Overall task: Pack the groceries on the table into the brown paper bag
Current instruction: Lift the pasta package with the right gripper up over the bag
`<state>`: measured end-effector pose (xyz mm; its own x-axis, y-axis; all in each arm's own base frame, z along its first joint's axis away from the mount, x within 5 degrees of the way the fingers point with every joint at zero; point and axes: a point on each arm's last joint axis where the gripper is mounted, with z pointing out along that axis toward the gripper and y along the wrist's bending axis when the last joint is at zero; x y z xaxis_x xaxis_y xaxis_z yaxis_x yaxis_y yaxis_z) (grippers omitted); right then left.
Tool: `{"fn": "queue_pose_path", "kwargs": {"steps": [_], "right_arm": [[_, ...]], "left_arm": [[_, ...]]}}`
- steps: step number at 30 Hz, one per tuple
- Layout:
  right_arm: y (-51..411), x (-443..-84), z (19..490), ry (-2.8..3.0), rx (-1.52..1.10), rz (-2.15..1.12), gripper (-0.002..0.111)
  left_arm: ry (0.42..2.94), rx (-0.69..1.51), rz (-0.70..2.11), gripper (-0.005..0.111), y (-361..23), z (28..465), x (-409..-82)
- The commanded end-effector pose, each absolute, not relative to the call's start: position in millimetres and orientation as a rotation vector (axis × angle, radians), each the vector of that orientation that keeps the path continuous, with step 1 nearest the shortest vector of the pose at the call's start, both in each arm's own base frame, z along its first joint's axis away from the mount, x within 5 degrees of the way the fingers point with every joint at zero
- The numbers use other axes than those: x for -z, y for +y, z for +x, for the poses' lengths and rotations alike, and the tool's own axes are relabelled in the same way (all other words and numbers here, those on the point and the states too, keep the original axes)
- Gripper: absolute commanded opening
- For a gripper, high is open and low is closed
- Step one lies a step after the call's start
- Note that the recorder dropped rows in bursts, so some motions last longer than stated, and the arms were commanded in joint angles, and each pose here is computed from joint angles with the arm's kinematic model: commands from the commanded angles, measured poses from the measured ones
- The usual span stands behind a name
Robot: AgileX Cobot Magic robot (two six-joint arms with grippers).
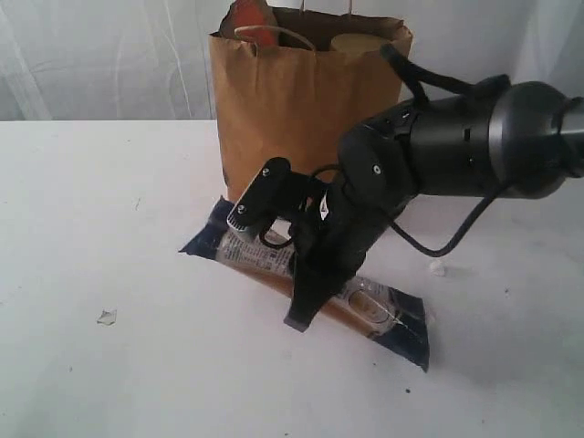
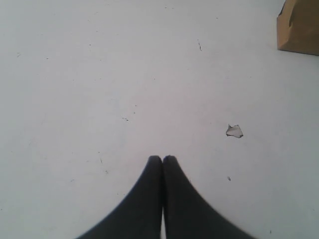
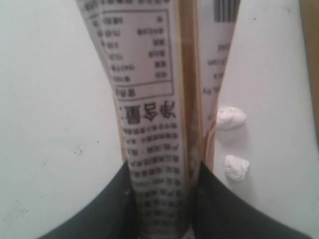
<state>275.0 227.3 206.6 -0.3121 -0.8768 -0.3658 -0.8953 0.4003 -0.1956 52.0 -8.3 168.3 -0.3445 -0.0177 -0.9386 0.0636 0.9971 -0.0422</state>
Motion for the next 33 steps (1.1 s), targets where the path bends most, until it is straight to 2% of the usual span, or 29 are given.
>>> {"fn": "queue_pose_path", "kwargs": {"steps": [1, 16, 27, 30, 33], "right_arm": [[228.9, -229.9, 276.3, 2.164, -0.083, -1.440, 0.000], [221.2, -284.9, 267.0, 2.090, -0.201, -1.119, 0.000], [209.9, -327.1, 241.9, 2.071, -0.392, -0.975, 0.000], [201.7, -346.3, 232.6, 2.011, -0.405, -0.947, 0.000], [187.5, -387.3, 217.1, 1.819, -0.449, -0.832, 0.000]], "left_arm": [[1.916, 0.089, 0.025, 0.000, -8.4, 52.0, -167.9], [1.916, 0.089, 0.025, 0.000, -8.4, 52.0, -167.9], [1.916, 0.089, 0.025, 0.000, -8.4, 52.0, -167.9], [1.916, 0.089, 0.025, 0.000, -8.4, 52.0, -167.9], [1.918, 0.090, 0.026, 0.000, -8.4, 51.9, -167.7]]}}
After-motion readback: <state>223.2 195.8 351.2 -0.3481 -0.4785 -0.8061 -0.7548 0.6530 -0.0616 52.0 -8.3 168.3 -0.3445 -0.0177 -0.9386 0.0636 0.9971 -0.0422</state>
